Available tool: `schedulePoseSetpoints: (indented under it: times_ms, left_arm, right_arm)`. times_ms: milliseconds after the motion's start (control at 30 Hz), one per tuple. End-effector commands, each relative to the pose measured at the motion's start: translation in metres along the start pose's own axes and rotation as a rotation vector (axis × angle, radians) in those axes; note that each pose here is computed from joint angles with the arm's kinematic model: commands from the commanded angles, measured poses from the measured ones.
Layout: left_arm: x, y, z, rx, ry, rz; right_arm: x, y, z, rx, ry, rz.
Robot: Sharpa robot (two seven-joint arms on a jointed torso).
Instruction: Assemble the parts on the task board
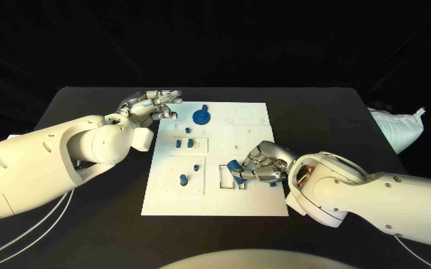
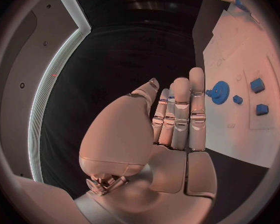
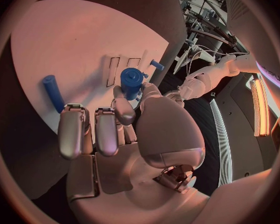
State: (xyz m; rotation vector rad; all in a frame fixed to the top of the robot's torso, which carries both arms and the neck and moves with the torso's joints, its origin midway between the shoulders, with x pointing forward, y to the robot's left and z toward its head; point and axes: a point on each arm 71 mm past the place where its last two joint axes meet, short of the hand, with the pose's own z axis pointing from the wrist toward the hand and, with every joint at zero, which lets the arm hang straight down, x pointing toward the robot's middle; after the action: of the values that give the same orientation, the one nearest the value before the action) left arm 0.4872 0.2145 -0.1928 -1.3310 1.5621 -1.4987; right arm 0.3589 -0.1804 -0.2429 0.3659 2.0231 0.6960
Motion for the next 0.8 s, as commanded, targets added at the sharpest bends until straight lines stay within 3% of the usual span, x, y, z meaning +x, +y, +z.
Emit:
schedulePoseSetpoints:
  times_ms: [33, 800]
  left_arm:
    - [0.0031, -0.0002, 0.0002, 0.004, 0.025, 0.0]
    - [0.0036, -0.0003, 0.0002, 0.006, 0.029, 0.01]
  right_arm:
    - [0.007, 0.001, 0.002, 0.018, 0.069, -0.058]
    - [0.012, 0.014, 0.009, 0.005, 0.031, -0.115]
